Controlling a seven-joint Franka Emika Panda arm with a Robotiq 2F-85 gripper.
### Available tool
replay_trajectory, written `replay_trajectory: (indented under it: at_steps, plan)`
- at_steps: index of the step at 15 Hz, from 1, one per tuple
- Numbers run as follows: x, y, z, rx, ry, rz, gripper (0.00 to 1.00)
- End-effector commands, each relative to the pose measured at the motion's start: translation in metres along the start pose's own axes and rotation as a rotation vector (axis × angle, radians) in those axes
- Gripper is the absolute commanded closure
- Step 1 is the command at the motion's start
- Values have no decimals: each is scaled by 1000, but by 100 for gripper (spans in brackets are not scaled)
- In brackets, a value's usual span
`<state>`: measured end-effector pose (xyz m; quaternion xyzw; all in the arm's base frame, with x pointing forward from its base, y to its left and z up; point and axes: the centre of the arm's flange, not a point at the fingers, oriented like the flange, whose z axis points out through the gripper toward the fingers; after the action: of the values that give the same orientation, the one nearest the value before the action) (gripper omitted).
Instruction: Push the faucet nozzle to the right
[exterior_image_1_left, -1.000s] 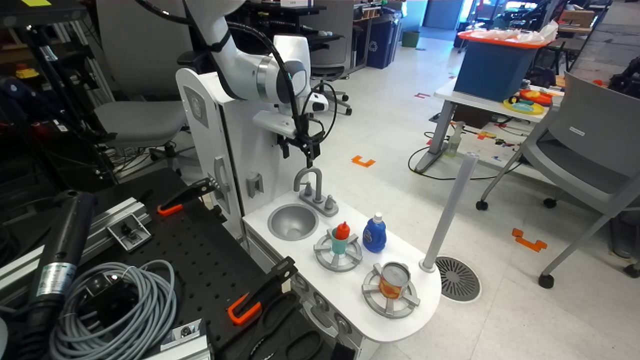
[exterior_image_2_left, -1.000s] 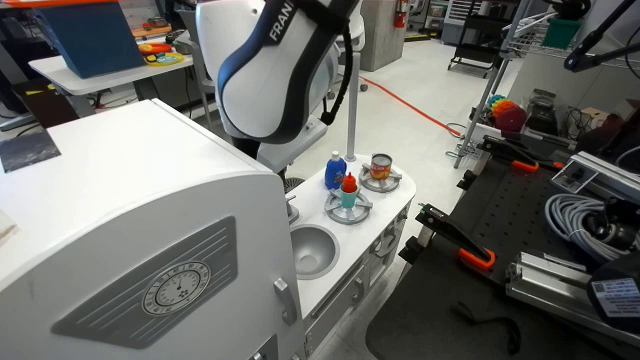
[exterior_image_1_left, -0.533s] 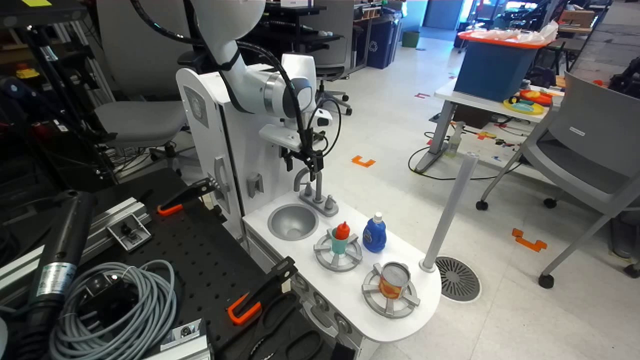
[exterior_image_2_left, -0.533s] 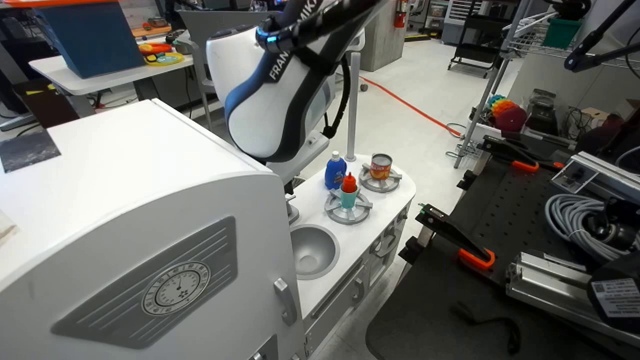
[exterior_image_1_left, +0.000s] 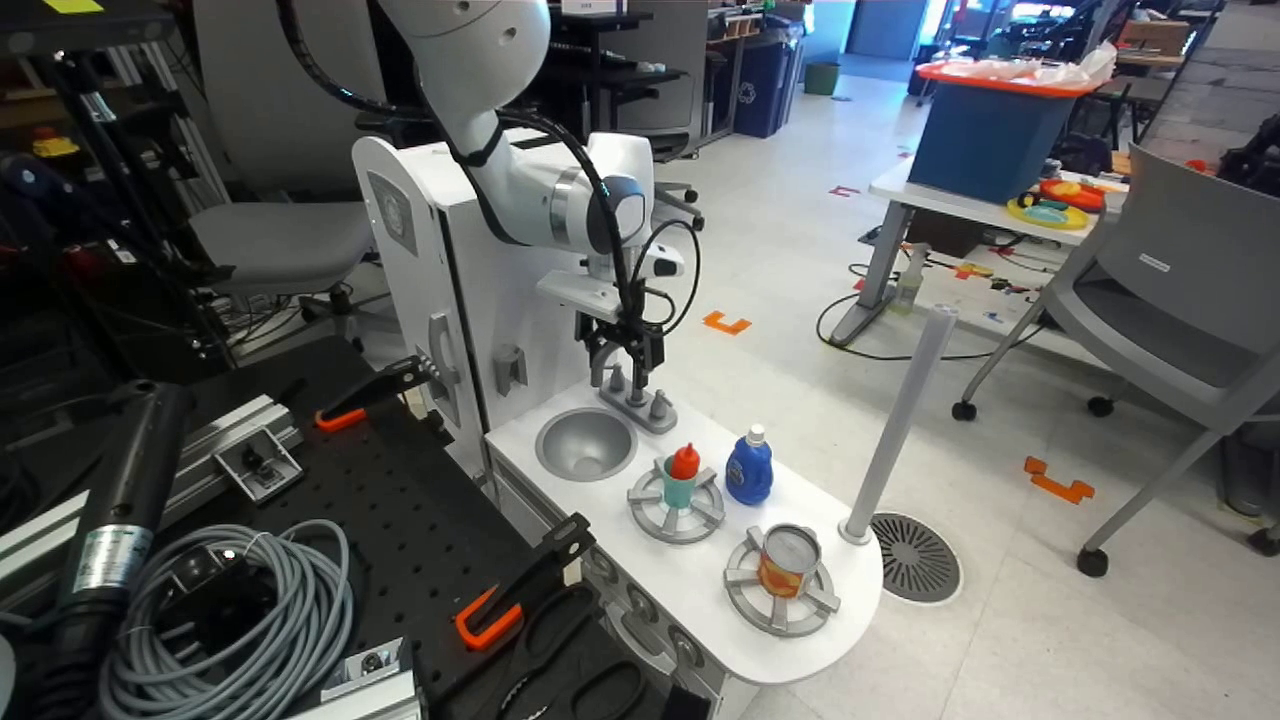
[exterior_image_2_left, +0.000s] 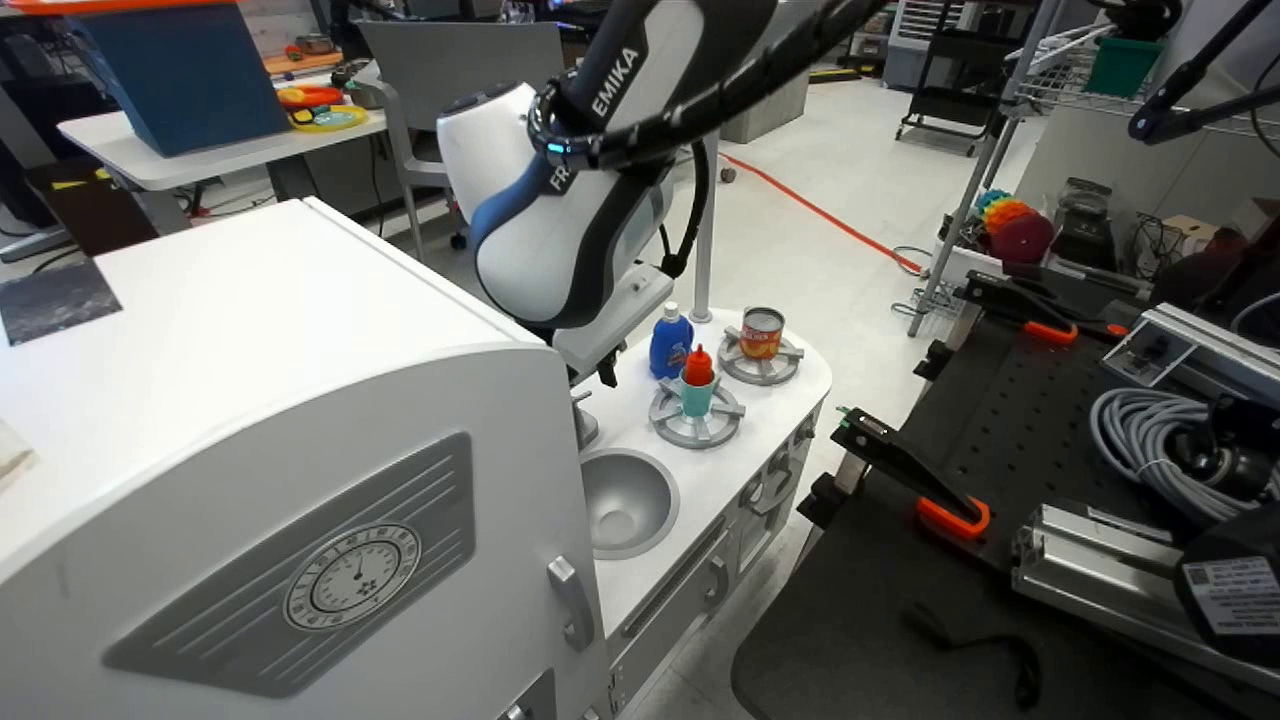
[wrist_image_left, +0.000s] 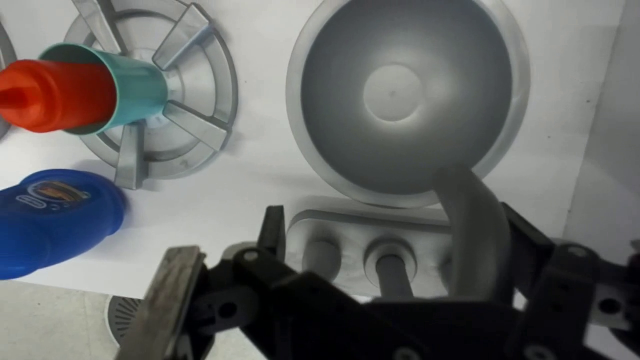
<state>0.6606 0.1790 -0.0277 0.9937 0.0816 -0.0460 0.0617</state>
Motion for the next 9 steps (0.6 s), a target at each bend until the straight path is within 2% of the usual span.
replay_trajectory:
  at_steps: [1, 4, 9]
  plan:
    - [15, 17, 3, -13, -31, 44, 0]
    - [9, 39, -12, -14, -78, 93, 0]
    - [12, 107, -31, -69, -100, 262, 0]
